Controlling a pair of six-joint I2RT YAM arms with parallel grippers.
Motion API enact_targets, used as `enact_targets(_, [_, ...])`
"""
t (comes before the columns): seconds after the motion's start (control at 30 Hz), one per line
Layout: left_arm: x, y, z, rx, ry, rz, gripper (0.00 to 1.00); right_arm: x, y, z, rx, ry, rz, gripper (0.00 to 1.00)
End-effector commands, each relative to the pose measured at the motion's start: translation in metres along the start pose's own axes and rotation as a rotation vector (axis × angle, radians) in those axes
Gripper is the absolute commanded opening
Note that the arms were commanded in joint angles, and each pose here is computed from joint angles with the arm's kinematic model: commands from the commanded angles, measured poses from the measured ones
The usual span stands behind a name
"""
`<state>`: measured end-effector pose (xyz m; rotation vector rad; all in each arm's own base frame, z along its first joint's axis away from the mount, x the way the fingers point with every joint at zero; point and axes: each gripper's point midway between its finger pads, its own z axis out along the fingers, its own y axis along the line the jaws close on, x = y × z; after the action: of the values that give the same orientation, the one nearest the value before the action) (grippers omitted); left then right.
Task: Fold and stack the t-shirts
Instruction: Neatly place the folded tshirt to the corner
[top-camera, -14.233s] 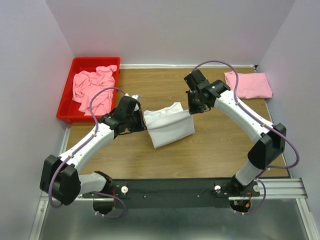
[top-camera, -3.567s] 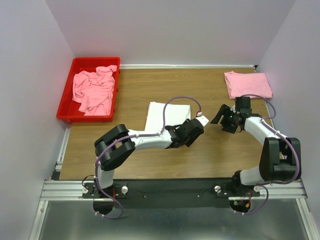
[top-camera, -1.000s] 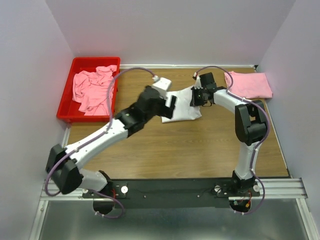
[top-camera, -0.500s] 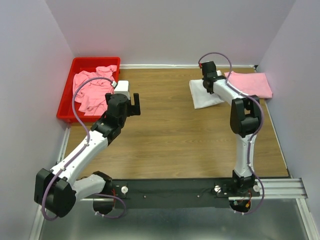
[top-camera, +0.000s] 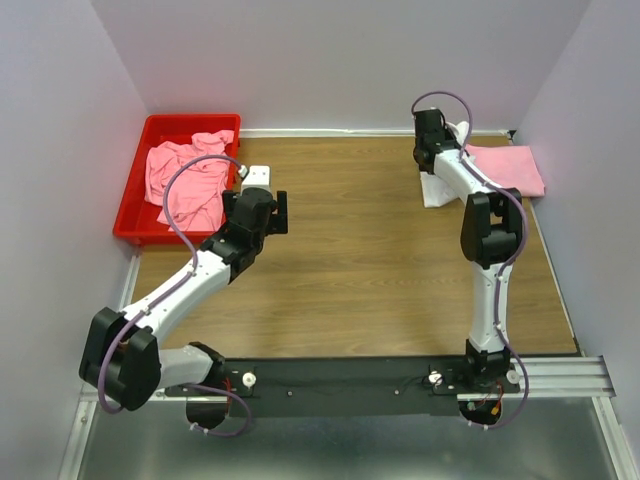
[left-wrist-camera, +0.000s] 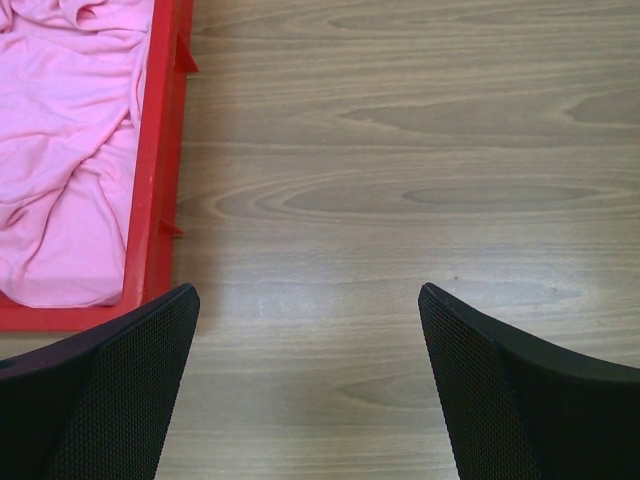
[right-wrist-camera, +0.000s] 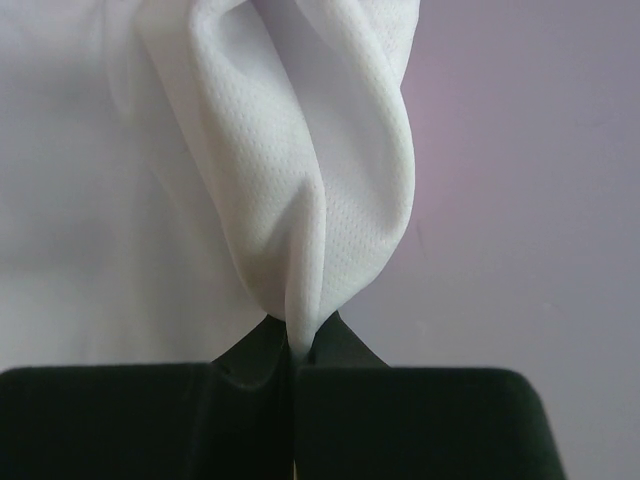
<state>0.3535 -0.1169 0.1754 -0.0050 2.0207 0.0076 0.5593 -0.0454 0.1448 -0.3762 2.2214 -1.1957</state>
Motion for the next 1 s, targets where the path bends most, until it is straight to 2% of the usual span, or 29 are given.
enact_targets(0.0, [-0.006, 0.002, 0.004, -0.041, -0.019, -0.021, 0.98, -0.011, -0.036, -0.002, 0.091, -0.018, 0.027, 0.00])
enact_targets(0.5, [0.005, -0.002, 0.014, -0.039, 0.021, 0.004, 0.98, -0.011, -0.084, 0.016, 0.083, -0.077, 0.143, 0.00])
enact_targets(0.8, [0.008, -0.002, 0.017, -0.040, 0.029, 0.014, 0.98, 0.000, -0.078, 0.044, 0.078, -0.055, 0.169, 0.01])
enact_targets(0.97, [0.010, -0.003, 0.019, -0.041, 0.036, 0.021, 0.98, 0.002, -0.083, 0.063, 0.080, -0.062, 0.246, 0.00])
